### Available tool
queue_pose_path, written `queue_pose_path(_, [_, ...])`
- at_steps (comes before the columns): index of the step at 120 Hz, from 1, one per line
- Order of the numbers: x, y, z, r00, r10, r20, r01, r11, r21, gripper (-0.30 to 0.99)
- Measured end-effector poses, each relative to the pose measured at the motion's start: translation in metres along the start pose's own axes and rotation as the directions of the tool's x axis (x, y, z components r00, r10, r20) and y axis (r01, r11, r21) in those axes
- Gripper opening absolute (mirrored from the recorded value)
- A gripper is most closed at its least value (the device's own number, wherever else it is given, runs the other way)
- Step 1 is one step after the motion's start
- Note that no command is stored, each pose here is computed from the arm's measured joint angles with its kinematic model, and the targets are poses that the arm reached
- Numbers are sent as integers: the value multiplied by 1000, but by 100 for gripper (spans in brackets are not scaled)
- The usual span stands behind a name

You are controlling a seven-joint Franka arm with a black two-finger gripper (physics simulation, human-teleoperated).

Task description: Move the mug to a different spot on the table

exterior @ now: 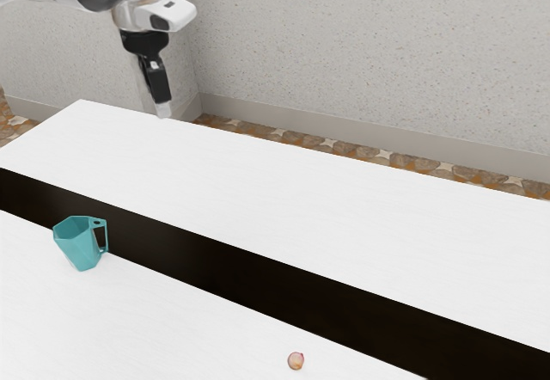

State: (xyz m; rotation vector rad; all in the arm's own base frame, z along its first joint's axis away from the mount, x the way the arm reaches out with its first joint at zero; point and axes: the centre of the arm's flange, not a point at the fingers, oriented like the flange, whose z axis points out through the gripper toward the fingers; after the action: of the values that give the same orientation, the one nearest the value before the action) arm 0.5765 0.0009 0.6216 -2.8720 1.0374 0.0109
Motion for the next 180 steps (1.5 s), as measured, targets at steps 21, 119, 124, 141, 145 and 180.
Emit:
queue_pose_path(21, [1, 0, 1, 998, 60, 2, -60, 998, -1, 69])
queue_pose_path(119, [-103, -66, 176, 942, 122, 314, -73, 984, -163, 69])
queue_pose_path(124, [-104, -69, 185, 942, 112, 317, -58, 983, -173, 69])
queue_pose_path(141, [-110, -81, 229, 944, 83, 318, -24, 983, -184, 69])
queue_pose_path(145, [-112, -86, 242, 944, 75, 321, -15, 982, -186, 69])
queue_pose_path(180, [-117, -106, 321, 935, 43, 351, 35, 977, -213, 69])
